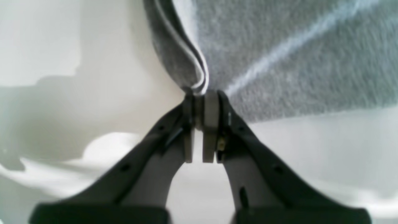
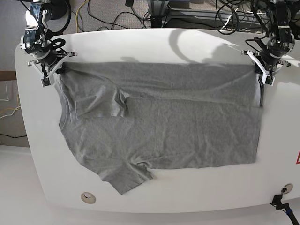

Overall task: Fold the T-shirt properly
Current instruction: 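Pull the grasped edge away from the shirt body and release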

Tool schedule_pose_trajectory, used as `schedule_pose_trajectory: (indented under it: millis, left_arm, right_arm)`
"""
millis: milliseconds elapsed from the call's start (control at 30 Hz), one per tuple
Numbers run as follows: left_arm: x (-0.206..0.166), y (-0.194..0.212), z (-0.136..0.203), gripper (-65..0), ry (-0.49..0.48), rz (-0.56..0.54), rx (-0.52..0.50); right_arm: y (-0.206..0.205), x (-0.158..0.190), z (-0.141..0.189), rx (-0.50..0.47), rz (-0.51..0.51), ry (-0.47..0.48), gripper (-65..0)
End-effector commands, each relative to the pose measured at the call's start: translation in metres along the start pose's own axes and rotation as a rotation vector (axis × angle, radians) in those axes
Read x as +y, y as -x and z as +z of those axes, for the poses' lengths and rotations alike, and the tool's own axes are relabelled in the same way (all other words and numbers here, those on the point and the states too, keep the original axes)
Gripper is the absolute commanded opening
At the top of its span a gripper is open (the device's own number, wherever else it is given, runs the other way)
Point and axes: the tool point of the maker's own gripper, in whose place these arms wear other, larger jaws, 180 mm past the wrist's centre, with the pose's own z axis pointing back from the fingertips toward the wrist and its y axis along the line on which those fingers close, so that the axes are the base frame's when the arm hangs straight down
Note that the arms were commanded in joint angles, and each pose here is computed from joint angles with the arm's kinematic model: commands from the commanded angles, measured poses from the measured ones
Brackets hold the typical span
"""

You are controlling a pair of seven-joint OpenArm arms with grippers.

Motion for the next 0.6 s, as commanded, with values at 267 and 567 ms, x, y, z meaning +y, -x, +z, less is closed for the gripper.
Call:
schedule_pose_trajectory:
  millis: [267,567]
  left_arm:
    - [0.017,0.024,0.058,-64.7,-0.097,-0.014,0.021]
    - [0.02,0.041,0.065,-64.0,-0.106,-0.012,0.062]
  right_arm:
    - [0.04,0.023,0.032,0.058,0.054,-0.037,-65.0]
    - [0.06,0.028,0.035,0.1,0.04,-0.048,-65.0]
